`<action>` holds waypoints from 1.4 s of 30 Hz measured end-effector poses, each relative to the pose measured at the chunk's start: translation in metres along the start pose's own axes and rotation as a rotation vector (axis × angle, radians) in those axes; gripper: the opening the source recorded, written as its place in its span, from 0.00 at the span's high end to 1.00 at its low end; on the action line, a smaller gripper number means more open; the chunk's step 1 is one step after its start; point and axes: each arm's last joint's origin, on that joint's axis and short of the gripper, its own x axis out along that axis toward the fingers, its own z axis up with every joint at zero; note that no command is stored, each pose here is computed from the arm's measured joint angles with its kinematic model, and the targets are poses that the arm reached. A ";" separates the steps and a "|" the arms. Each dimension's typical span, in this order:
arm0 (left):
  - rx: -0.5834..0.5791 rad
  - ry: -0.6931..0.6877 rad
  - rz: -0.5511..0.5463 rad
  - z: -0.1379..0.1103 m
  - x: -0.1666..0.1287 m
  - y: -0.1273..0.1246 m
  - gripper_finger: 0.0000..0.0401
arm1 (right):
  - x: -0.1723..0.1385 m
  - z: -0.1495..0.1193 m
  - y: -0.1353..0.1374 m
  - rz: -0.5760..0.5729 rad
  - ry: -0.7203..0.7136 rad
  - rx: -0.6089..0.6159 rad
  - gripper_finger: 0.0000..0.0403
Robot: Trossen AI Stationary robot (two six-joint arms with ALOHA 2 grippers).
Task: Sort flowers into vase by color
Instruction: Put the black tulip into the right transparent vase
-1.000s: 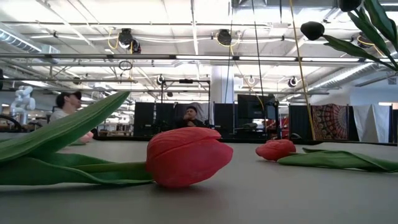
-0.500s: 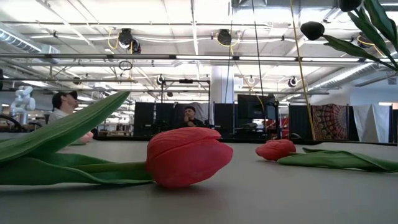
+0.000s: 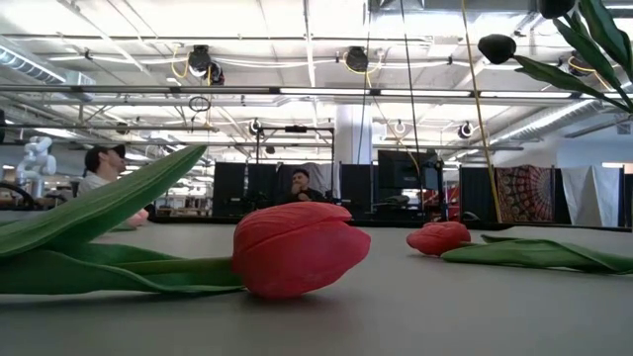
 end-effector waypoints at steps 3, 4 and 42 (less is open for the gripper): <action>-0.005 0.000 0.001 0.000 0.000 0.000 0.81 | -0.013 -0.005 -0.003 0.002 0.017 0.024 1.00; -0.005 0.000 0.000 0.000 0.000 0.000 0.81 | -0.017 -0.007 -0.004 0.002 0.019 0.034 1.00; -0.007 -0.004 0.024 0.000 0.000 0.001 0.81 | -0.072 -0.108 -0.003 0.055 0.033 0.242 1.00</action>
